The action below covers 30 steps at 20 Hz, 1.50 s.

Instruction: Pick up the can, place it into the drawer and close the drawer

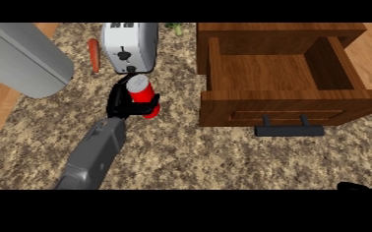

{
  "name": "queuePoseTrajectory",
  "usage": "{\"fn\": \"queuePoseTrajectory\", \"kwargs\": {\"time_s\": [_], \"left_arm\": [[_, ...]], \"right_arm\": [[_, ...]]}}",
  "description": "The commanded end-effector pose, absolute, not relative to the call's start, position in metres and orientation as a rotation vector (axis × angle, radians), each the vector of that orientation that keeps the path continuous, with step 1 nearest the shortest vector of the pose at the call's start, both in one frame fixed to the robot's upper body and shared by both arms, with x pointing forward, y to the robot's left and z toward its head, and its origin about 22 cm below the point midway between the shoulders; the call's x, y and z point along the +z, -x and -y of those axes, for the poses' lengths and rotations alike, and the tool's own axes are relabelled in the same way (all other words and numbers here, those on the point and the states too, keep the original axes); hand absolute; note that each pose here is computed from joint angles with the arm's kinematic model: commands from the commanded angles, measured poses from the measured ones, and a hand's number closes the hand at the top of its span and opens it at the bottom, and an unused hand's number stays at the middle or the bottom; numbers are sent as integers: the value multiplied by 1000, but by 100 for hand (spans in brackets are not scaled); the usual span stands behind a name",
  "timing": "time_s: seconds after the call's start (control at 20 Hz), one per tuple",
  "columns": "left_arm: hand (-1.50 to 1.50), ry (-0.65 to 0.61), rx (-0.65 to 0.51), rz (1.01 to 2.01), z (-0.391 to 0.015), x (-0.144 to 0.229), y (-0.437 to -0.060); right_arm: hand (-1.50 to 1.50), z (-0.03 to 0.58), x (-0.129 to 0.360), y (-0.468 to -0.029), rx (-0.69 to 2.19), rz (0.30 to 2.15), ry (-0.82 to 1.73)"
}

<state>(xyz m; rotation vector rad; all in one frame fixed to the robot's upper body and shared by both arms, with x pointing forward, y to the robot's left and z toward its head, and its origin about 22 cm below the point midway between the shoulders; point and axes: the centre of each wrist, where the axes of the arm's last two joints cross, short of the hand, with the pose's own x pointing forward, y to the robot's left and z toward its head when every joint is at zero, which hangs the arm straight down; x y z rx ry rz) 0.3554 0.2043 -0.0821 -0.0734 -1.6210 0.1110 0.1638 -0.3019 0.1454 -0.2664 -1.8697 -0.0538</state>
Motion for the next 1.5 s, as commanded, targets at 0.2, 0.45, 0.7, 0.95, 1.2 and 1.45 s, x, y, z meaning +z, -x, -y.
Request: {"fn": "queuePoseTrajectory", "kwargs": {"time_s": [0.2, 0.45, 0.7, 0.95, 1.2, 1.45], "left_arm": [[150, 115, -25, 1686, -165, -21, -387], [150, 148, -78, 1704, -139, 46, -410], [150, 197, -74, 1690, -106, 102, -406], [150, 183, -129, 1719, -74, 145, -405], [150, 148, -143, 1725, -54, 204, -414], [150, 134, -168, 1714, -28, 221, -420]], "right_arm": [[-150, 313, 144, -166, -59, 1882, 315], [-150, 297, 147, -164, -70, 1885, 280], [-150, 301, 150, -166, -61, 1859, 302], [-150, 305, 152, -154, -55, 1885, 294], [-150, 305, 144, -150, -60, 1873, 292], [-150, 289, 161, -151, -40, 1882, 278]]}}
